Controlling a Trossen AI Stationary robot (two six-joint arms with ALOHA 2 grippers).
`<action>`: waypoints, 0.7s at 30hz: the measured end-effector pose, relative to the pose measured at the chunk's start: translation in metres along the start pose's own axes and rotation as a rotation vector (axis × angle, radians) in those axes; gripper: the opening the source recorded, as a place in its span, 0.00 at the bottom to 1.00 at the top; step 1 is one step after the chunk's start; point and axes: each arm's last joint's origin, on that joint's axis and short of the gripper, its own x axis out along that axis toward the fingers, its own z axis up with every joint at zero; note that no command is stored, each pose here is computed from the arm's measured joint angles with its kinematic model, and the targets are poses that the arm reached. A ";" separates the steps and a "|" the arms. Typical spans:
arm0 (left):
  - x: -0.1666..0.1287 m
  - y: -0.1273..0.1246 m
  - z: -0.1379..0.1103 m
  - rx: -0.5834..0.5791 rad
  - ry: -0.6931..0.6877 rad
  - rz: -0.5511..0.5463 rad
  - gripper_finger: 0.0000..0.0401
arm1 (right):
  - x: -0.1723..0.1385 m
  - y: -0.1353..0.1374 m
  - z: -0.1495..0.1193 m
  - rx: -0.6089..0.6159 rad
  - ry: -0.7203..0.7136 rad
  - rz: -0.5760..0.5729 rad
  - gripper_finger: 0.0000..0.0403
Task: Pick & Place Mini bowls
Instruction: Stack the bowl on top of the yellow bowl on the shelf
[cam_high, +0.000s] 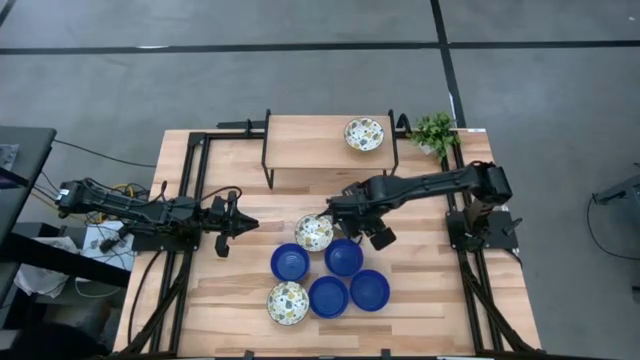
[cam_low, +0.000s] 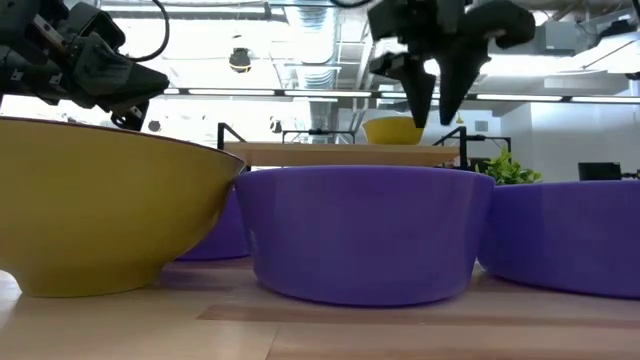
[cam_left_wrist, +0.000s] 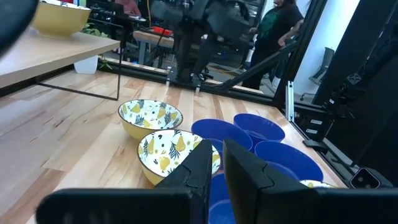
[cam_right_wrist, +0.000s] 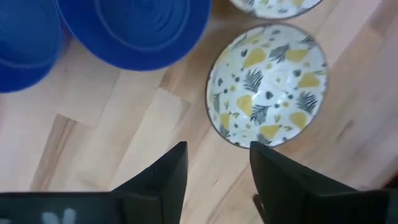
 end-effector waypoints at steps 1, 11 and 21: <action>0.000 0.000 0.000 0.000 0.000 0.000 0.10 | 0.003 0.000 -0.001 0.002 0.000 0.011 0.39; 0.000 0.000 0.000 0.000 0.000 0.000 0.10 | 0.023 -0.004 0.003 0.008 -0.062 -0.011 0.33; 0.000 0.000 0.000 0.000 -0.001 0.000 0.10 | 0.047 -0.009 -0.005 -0.033 -0.052 -0.017 0.33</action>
